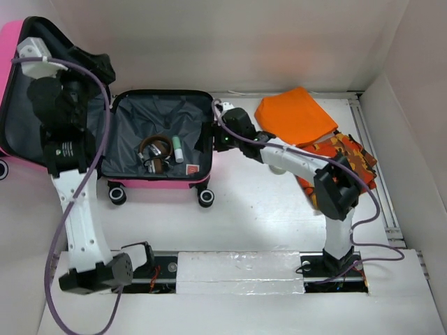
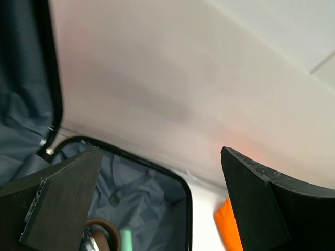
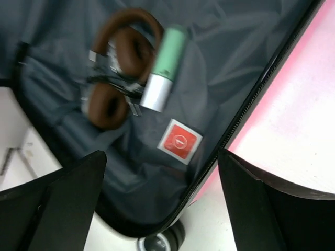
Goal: Pack the luggage
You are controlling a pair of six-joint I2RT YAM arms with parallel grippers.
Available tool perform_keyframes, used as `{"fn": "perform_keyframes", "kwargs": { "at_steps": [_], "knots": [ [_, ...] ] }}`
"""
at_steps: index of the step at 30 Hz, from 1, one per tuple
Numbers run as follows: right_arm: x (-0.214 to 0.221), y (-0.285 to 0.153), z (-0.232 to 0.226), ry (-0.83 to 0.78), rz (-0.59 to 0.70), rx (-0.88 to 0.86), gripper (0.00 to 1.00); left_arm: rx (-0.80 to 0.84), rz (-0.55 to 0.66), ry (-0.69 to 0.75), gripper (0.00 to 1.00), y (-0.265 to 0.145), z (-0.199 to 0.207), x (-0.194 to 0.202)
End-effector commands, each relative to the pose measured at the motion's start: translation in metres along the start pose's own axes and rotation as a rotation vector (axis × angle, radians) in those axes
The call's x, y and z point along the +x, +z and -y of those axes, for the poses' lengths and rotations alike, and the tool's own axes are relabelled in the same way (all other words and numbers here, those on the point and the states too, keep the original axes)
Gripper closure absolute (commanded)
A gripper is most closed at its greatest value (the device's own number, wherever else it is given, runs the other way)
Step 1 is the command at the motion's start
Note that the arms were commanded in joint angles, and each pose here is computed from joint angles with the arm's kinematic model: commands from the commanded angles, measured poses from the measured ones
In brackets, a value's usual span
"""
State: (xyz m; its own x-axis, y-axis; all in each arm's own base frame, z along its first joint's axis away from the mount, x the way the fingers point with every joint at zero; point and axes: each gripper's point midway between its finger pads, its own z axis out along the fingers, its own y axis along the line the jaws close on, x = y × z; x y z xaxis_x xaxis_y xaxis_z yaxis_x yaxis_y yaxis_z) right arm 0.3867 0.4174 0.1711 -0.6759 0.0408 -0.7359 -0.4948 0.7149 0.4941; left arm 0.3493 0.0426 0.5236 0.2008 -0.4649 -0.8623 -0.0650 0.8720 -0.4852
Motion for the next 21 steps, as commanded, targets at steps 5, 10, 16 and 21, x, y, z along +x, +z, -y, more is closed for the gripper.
{"fn": "perform_keyframes", "kwargs": {
  "at_steps": [5, 10, 16, 21],
  "knots": [
    [-0.073, -0.077, -0.008, -0.026, 0.179, -0.087, 0.07, 0.119, -0.070, 0.071, 0.08, 0.031, 0.019, 0.033],
    [-0.073, -0.125, 0.048, 0.010, 0.245, 0.052, 0.07, 0.165, -0.235, 0.230, 0.05, 0.048, 0.120, 0.135],
    [-0.072, -0.242, 0.108, 0.096, 0.519, 0.359, 0.10, 0.313, -0.415, 0.154, 0.05, 0.001, 0.175, 0.254],
    [-0.049, -0.340, 0.139, 0.142, 0.727, 0.526, 0.13, 0.342, -0.612, 0.267, 0.03, -0.080, 0.194, 0.400]
  ]
}}
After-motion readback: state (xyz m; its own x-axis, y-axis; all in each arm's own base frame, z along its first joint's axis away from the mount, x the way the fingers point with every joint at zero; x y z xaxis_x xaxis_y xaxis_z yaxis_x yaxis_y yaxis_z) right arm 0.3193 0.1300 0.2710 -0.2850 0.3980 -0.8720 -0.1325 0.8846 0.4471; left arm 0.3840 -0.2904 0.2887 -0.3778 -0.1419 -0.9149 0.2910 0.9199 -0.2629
